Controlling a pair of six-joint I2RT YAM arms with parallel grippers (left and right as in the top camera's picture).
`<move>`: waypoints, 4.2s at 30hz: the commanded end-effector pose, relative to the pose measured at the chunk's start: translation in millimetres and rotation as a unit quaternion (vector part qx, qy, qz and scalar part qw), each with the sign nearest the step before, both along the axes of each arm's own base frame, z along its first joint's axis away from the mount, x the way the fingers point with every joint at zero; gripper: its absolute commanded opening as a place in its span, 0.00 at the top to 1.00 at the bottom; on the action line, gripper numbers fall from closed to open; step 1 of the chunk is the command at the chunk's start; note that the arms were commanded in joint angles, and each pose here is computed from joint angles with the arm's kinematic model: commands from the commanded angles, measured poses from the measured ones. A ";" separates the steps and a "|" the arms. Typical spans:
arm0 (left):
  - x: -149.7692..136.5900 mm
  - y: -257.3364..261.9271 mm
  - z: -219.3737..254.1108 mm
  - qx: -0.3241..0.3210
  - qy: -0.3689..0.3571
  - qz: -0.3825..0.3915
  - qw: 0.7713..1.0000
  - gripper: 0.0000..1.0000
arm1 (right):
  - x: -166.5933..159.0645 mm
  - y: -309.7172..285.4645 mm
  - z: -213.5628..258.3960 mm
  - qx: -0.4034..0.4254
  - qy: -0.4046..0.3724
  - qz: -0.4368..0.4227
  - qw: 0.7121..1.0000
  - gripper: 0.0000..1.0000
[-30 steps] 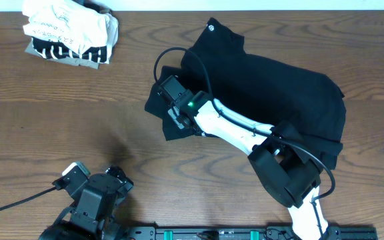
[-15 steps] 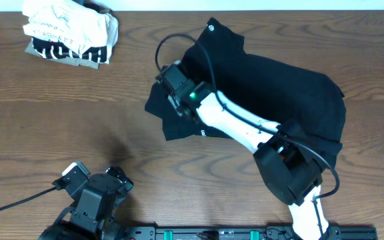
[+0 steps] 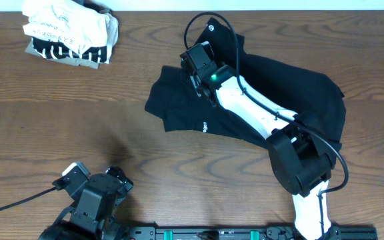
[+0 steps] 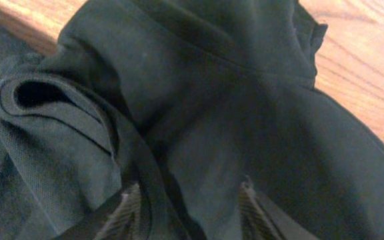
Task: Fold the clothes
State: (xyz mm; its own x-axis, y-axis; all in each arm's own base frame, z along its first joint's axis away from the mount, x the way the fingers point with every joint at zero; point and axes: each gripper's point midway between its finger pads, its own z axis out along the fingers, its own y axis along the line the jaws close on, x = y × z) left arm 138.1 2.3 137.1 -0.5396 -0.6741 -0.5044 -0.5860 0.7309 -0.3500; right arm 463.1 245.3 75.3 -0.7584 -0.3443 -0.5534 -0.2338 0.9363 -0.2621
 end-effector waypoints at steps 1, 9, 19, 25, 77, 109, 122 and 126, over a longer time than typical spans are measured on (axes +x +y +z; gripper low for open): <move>0.1 4.6 2.9 0.006 -0.007 0.010 1.000 0.02 | 2.4 4.8 10.8 0.001 -0.008 -0.002 1.000 0.50; 0.1 4.7 2.9 0.007 -0.007 0.010 1.000 0.02 | -24.1 53.1 26.5 0.088 0.055 0.097 0.990 0.51; 0.1 4.6 2.9 0.006 -0.007 0.010 1.000 0.02 | -53.4 45.5 -22.3 0.075 0.150 0.108 0.980 0.54; 0.1 4.6 2.9 0.006 -0.007 0.010 1.000 0.02 | -57.2 39.7 -41.4 0.067 0.174 0.094 0.978 0.49; 193.8 -181.5 -78.0 0.033 0.108 -0.445 0.888 0.94 | -192.5 -191.7 32.4 0.097 0.335 -0.359 0.866 0.98; 200.1 -167.5 -138.6 0.063 0.168 -0.425 0.887 0.94 | -228.7 -224.5 -47.9 0.173 0.355 -0.421 0.817 0.98; 201.2 -160.7 -139.2 0.063 0.173 -0.417 0.890 0.94 | -230.0 -240.1 -65.3 0.168 0.333 -0.439 0.818 0.97; 201.9 -151.7 -140.1 0.061 0.180 -0.407 0.894 0.94 | -233.9 -249.0 -76.6 0.169 0.324 -0.451 0.815 0.96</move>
